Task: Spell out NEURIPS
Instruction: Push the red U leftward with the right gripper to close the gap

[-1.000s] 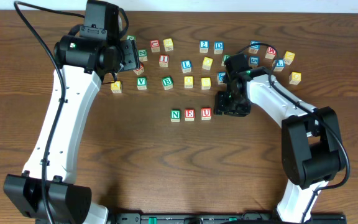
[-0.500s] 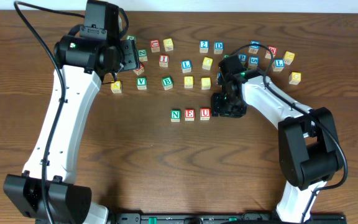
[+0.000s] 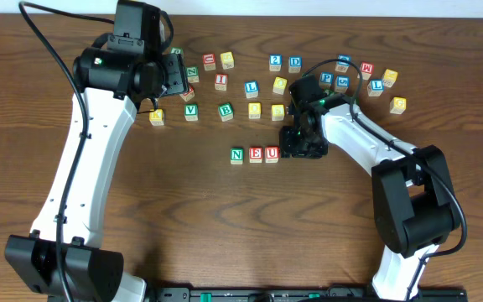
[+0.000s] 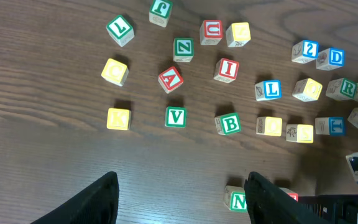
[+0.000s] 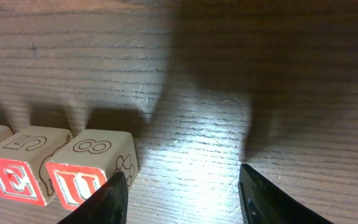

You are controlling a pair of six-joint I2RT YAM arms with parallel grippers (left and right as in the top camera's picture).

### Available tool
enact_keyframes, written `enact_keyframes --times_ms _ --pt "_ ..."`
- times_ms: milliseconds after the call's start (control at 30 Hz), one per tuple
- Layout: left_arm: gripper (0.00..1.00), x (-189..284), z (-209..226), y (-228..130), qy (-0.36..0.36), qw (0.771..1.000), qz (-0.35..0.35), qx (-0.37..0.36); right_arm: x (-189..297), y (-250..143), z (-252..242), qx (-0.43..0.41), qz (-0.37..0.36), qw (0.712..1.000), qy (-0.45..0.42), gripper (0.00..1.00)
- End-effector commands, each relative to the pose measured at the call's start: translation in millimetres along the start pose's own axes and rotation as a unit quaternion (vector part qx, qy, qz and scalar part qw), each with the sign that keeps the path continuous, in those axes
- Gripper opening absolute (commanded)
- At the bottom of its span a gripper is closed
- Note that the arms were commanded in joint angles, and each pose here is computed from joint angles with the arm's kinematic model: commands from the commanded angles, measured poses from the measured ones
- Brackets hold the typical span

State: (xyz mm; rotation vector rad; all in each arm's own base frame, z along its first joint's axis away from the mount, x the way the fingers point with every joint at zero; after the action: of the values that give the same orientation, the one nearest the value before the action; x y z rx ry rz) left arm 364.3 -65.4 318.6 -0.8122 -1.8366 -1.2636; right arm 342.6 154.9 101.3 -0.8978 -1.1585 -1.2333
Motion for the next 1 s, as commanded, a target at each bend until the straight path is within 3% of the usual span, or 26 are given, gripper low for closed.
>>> enact_keyframes --times_ms 0,967 --pt "0.64 2 3 0 0.004 1.000 -0.003 -0.003 -1 1 5 -0.003 -0.001 1.000 0.010 0.52" --pt "0.64 2 3 -2 0.005 1.000 0.001 -0.003 -5 3 31 0.000 -0.021 0.999 0.031 0.49"
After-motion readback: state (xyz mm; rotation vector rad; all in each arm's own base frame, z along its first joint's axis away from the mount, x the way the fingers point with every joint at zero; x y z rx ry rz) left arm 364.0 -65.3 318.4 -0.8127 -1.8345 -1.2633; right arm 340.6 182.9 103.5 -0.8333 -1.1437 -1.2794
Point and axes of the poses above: each gripper's point midway between its finger pads, its own x axis back along the fingers, its own z axis along the line the jaws close on, y = z × x, the point moved 9 cm from there along x, back along the fingers, and after that the axes turned 8 degrees about x, right-handed, at the moved point
